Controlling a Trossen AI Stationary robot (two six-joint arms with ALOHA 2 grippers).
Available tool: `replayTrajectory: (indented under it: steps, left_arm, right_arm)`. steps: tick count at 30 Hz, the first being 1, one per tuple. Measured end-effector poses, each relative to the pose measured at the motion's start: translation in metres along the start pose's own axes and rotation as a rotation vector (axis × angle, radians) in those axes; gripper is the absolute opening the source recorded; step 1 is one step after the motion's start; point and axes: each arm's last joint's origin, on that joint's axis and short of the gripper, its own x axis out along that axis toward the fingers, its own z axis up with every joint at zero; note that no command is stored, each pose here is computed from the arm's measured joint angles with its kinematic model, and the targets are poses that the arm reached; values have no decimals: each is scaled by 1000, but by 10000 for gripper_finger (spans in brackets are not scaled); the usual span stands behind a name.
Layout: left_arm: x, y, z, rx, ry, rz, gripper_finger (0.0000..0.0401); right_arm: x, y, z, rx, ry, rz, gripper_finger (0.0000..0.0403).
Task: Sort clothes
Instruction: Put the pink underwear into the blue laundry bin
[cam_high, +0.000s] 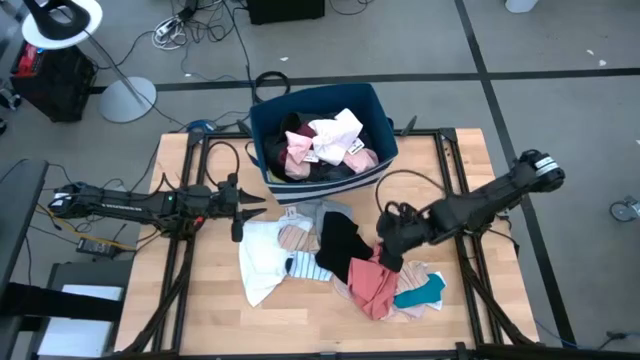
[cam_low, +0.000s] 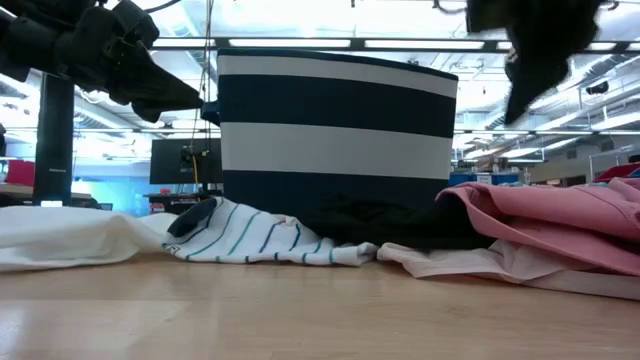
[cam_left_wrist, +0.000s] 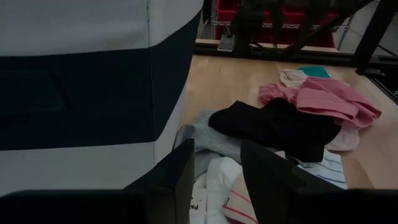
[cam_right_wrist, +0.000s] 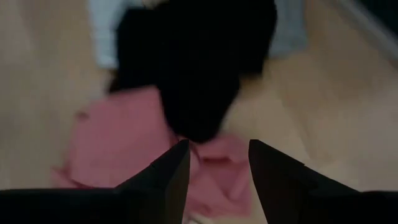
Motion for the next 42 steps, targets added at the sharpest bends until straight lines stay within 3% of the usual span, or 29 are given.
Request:
replayTrajectory:
  steps: [13, 15, 18, 20, 25, 32, 42]
  left_arm:
    - [0, 0, 0, -3, 0, 0, 136]
    - [0, 0, 0, -3, 0, 0, 136]
    - [0, 0, 0, -4, 0, 0, 137]
    - [0, 0, 0, -4, 0, -1, 136]
    - [0, 0, 0, -4, 0, -1, 136]
    - [0, 0, 0, -4, 0, -1, 137]
    - [0, 0, 0, -5, -3, -1, 136]
  right_arm:
    - [85, -1, -27, 18, 185, -130, 156]
    - [92, 0, -27, 7, 196, -141, 128]
    - [93, 1, -26, -32, 186, -123, 39]
    - [84, 0, -23, -52, 187, -123, 15]
    - [32, -4, -3, -45, 88, -156, 5]
    - [-53, -10, 32, -73, -157, -145, 2]
    - [-131, -19, 105, -189, -472, -171, 1]
